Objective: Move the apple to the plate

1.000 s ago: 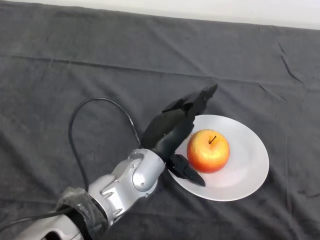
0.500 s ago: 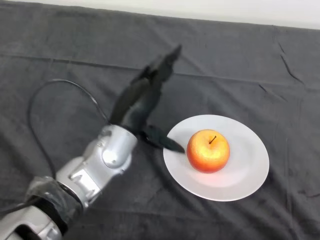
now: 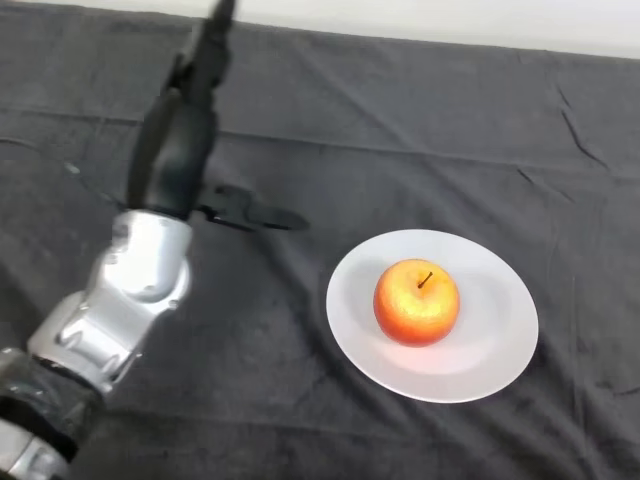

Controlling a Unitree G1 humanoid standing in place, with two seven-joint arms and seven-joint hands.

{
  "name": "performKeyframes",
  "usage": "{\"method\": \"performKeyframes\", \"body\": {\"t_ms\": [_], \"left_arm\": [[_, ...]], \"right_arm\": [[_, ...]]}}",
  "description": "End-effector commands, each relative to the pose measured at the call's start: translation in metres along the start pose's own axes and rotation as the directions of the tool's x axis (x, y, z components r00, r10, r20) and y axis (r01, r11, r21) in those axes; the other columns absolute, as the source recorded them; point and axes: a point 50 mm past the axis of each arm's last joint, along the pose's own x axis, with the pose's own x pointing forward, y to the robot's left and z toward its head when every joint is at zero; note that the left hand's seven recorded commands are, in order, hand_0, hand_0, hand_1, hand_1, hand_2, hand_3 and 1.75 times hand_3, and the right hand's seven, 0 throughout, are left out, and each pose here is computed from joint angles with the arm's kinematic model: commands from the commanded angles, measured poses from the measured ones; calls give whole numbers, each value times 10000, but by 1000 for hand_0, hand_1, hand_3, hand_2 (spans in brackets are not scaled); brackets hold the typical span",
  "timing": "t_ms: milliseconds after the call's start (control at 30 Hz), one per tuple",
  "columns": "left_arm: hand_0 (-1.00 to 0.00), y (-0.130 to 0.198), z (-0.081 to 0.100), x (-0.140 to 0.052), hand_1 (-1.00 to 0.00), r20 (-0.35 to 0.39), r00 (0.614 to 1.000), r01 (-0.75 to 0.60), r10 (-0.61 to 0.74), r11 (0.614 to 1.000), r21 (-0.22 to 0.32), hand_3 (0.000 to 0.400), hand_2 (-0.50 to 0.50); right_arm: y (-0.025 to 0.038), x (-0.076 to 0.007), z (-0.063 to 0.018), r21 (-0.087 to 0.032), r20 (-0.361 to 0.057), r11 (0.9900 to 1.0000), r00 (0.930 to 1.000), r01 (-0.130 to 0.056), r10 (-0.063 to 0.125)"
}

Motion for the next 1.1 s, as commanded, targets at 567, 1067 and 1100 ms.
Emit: {"method": "performKeyframes", "body": {"t_ms": [567,1067,1100], "left_arm": [[0,791,-128,-193,0,35,9648,-2629,2631,9634,528,0,0],[0,1354,-234,-420,0,-143,9029,-4262,4297,8989,1018,0,0],[0,1394,-239,-439,0,-156,8974,-4370,4409,8933,1048,0,0]], "right_arm": [[-241,-621,-475,-824,-2479,9966,9686,4,-209],[-241,-621,-475,-825,-2479,9966,9686,4,-209],[-241,-621,-475,-825,-2479,9966,9686,4,-209]]}}
